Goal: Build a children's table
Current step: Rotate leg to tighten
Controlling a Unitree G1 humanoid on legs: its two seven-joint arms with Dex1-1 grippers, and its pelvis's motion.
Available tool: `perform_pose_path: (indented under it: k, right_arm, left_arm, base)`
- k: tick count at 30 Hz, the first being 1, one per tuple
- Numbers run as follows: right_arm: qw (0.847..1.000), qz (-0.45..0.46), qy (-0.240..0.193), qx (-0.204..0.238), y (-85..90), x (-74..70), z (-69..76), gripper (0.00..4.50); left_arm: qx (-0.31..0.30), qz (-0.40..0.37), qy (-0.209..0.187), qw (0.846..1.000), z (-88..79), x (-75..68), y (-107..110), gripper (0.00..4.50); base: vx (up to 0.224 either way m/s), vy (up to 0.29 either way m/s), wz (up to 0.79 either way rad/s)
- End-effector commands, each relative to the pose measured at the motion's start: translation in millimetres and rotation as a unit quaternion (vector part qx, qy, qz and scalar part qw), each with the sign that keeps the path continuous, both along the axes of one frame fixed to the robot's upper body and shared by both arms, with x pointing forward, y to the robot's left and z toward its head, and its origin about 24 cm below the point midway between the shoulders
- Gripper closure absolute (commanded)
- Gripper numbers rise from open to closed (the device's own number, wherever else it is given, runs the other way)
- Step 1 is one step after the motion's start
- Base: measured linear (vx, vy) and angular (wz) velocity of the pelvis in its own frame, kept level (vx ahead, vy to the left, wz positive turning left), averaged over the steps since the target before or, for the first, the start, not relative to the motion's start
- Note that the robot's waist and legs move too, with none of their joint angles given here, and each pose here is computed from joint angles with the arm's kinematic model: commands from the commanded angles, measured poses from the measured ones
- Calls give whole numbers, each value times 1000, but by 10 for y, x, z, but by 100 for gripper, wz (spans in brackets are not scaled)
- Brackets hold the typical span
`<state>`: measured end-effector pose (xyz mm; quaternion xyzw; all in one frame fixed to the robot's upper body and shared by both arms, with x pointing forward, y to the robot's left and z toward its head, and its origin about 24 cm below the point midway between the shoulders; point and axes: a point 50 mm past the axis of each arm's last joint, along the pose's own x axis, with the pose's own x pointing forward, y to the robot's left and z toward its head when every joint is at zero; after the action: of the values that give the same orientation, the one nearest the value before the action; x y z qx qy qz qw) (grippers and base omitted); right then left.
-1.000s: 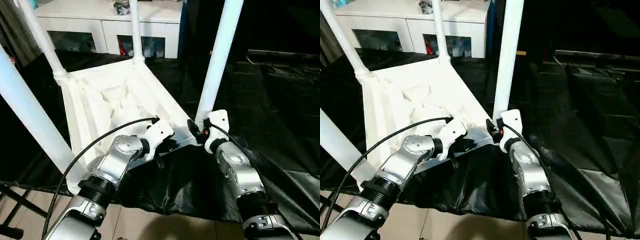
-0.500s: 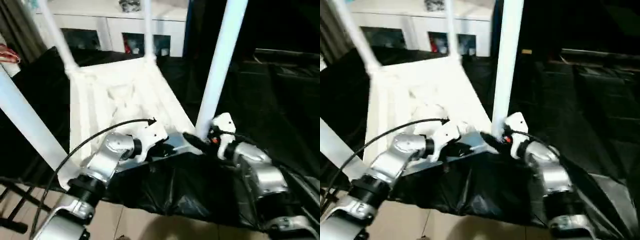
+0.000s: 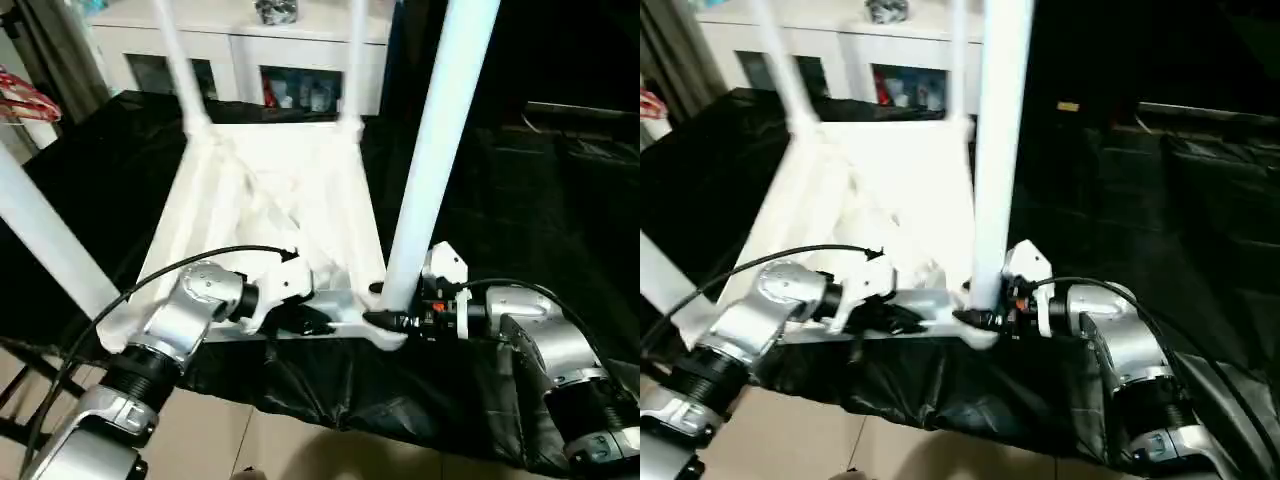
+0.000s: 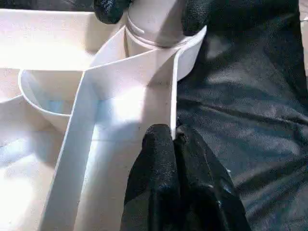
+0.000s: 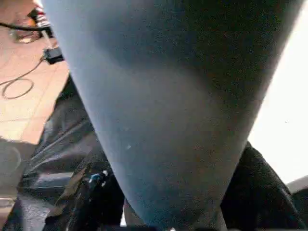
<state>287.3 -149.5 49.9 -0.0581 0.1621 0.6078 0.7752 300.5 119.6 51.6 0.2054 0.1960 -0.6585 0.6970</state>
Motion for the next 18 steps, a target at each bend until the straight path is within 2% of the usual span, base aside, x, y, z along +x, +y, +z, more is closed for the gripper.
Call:
perform_pose_path:
  k: [1, 8, 12, 13, 14, 16, 18]
  right_arm:
    - [996, 77, 55, 1, 177, -154, -131, 240]
    - [993, 95, 76, 9, 234, -244, -185, 243]
    - [996, 51, 68, 26, 295, -253, -239, 243]
    - [998, 15, 59, 29, 323, -228, -276, 243]
    - [997, -57, 49, 26, 362, -161, -349, 243]
    - [995, -89, 47, 21, 375, -131, -383, 245]
    - [978, -203, 40, 5, 432, -19, -487, 247]
  left_arm:
    - [1, 7, -23, 1000, 96, 85, -13, 450]
    - [-5, 15, -27, 1000, 110, 104, -34, 450]
    - [-21, 39, -33, 998, 100, 118, -106, 450]
    - [-28, 51, -36, 998, 97, 123, -154, 450]
    - [-37, 67, -42, 996, 92, 126, -239, 450]
    - [-40, 73, -45, 996, 89, 125, -274, 450]
    - [-56, 100, -51, 992, 83, 126, -428, 450]
  base:
    - [0, 0, 0]
    - [0, 0, 0]
    - [0, 0, 0]
    - [0, 0, 0]
    - [0, 0, 0]
    - [0, 0, 0]
    - [0, 0, 0]
